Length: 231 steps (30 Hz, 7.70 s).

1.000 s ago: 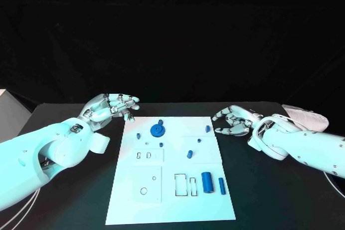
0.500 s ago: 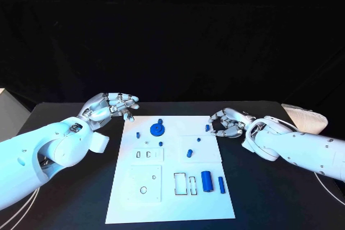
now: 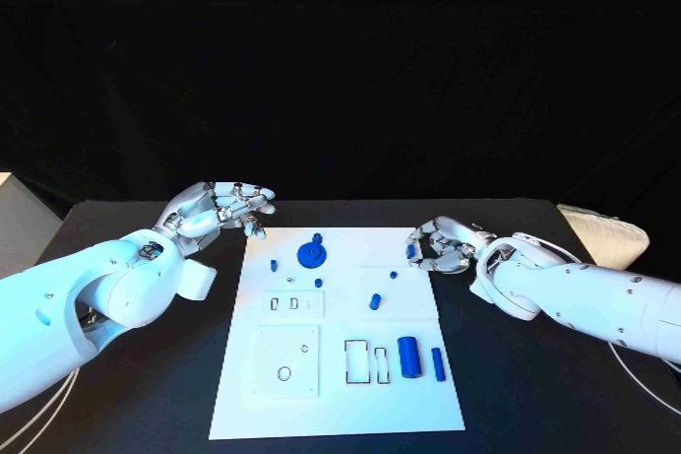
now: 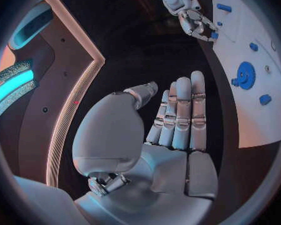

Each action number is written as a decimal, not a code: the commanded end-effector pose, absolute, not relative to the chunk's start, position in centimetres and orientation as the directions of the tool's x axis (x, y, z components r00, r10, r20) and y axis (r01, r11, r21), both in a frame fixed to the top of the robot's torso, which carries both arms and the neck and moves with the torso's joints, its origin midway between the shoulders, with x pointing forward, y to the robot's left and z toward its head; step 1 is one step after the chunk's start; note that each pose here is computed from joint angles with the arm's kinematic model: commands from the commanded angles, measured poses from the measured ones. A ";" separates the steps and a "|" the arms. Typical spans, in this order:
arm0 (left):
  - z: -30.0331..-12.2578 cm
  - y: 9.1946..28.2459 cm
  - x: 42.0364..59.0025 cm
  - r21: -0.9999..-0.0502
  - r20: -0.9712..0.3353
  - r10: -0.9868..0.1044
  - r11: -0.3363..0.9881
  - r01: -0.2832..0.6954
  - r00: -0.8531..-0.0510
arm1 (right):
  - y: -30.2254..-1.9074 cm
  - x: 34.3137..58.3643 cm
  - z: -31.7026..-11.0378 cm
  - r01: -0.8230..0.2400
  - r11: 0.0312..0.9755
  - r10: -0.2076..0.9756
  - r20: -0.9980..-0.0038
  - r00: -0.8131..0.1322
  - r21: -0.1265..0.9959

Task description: Assemble the parts on the task board

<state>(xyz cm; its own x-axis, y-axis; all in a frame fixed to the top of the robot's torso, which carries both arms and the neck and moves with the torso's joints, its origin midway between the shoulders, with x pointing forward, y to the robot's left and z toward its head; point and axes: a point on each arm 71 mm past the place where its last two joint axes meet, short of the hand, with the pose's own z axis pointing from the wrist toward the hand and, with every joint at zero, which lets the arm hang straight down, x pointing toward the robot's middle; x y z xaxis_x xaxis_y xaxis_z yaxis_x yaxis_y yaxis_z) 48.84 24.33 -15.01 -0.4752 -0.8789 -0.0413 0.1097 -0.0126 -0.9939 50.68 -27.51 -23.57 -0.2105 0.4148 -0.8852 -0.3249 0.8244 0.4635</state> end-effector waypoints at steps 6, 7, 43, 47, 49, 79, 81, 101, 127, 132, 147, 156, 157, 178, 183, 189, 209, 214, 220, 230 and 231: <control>-14.9 24.1 48.7 -0.993 -0.041 -0.869 -0.020 0.118 -0.494 | -27.4 50.8 -23.7 -0.315 0.832 0.416 -0.889 -0.192 0.458; -14.9 24.1 48.7 -0.993 -0.041 -0.869 -0.020 0.118 -0.494 | -27.3 50.8 -23.7 -0.315 0.831 0.417 -0.888 -0.193 0.458; -15.0 24.3 48.7 -0.994 -0.044 -0.867 -0.014 0.112 -0.497 | -26.8 50.5 -22.8 -0.323 0.827 0.460 -0.884 -0.083 0.460; -15.0 24.3 48.8 -0.994 -0.044 -0.868 -0.011 0.108 -0.495 | -26.3 50.2 -22.3 -0.332 0.821 0.467 -0.881 -0.079 0.465; -15.1 24.3 48.8 -0.994 -0.047 -0.869 -0.006 0.107 -0.493 | -26.0 50.0 -22.0 -0.338 0.818 0.469 -0.880 -0.078 0.466; -15.8 23.7 49.4 -0.995 -0.086 -0.878 0.052 0.084 -0.470 | -10.5 44.3 -21.3 -0.364 0.761 0.499 -0.843 -0.200 0.537; -15.8 23.7 49.4 -0.995 -0.090 -0.877 0.057 0.084 -0.471 | -9.8 43.9 -21.7 -0.364 0.760 0.498 -0.842 -0.206 0.539; -16.4 23.5 49.3 -0.995 -0.094 -0.869 0.062 0.081 -0.485 | -6.0 41.8 -24.3 -0.425 0.760 0.447 -0.870 -0.209 0.492; -16.4 23.5 49.1 -0.995 -0.093 -0.862 0.063 0.076 -0.499 | -4.9 41.6 -25.7 -0.473 0.783 0.377 -0.913 -0.157 0.405; -16.4 23.6 49.1 -0.995 -0.094 -0.861 0.064 0.076 -0.501 | -5.0 41.6 -25.9 -0.474 0.786 0.371 -0.916 -0.153 0.398; -16.4 23.6 49.1 -0.995 -0.095 -0.858 0.066 0.075 -0.504 | -5.1 41.7 -26.2 -0.472 0.793 0.354 -0.922 -0.159 0.386; -16.4 23.6 49.1 -0.995 -0.095 -0.858 0.067 0.075 -0.505 | -5.1 41.7 -26.3 -0.471 0.795 0.349 -0.923 -0.162 0.383; -16.4 23.6 49.0 -0.995 -0.096 -0.858 0.067 0.075 -0.505 | -5.1 41.7 -26.3 -0.471 0.795 0.348 -0.923 -0.162 0.383; -16.4 23.6 49.0 -0.995 -0.096 -0.857 0.068 0.073 -0.506 | -5.1 41.8 -26.4 -0.472 0.792 0.351 -0.922 -0.167 0.387; -16.4 23.6 49.0 -0.995 -0.096 -0.856 0.068 0.072 -0.507 | -5.1 41.7 -26.4 -0.473 0.791 0.352 -0.921 -0.167 0.388; -16.4 23.6 49.0 -0.995 -0.096 -0.856 0.069 0.071 -0.508 | -5.1 41.7 -26.4 -0.473 0.790 0.353 -0.920 -0.168 0.390; -17.3 24.1 49.4 -0.986 -0.164 -0.859 0.156 0.057 -0.485 | -6.7 41.2 -24.5 -0.524 0.692 0.514 -0.849 -0.125 0.496; -18.2 24.4 49.5 -0.970 -0.216 -0.854 0.243 0.004 -0.473 | -8.0 41.8 -23.0 -0.539 0.596 0.606 -0.773 -0.184 0.595; -19.6 24.2 49.2 -0.906 -0.311 -0.787 0.414 -0.084 -0.533 | -10.5 42.9 -21.1 -0.496 0.532 0.679 -0.696 -0.234 0.686; -20.8 22.7 48.9 -0.760 -0.435 -0.662 0.633 -0.145 -0.610 | -17.0 47.3 -18.8 -0.293 0.489 0.794 -0.558 -0.243 0.822; -20.9 22.6 48.9 -0.748 -0.443 -0.652 0.648 -0.147 -0.615 | -17.4 47.7 -18.7 -0.281 0.490 0.798 -0.554 -0.236 0.825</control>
<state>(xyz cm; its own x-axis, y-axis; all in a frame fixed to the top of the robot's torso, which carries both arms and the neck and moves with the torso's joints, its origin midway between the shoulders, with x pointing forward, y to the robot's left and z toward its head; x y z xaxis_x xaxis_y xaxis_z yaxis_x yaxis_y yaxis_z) 49.08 22.53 -20.35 -0.5780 -0.7255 -0.3736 -0.1253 0.5313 -0.8379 47.10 -16.86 -18.48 -0.1652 0.7382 -0.6541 -0.3560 0.5738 0.7376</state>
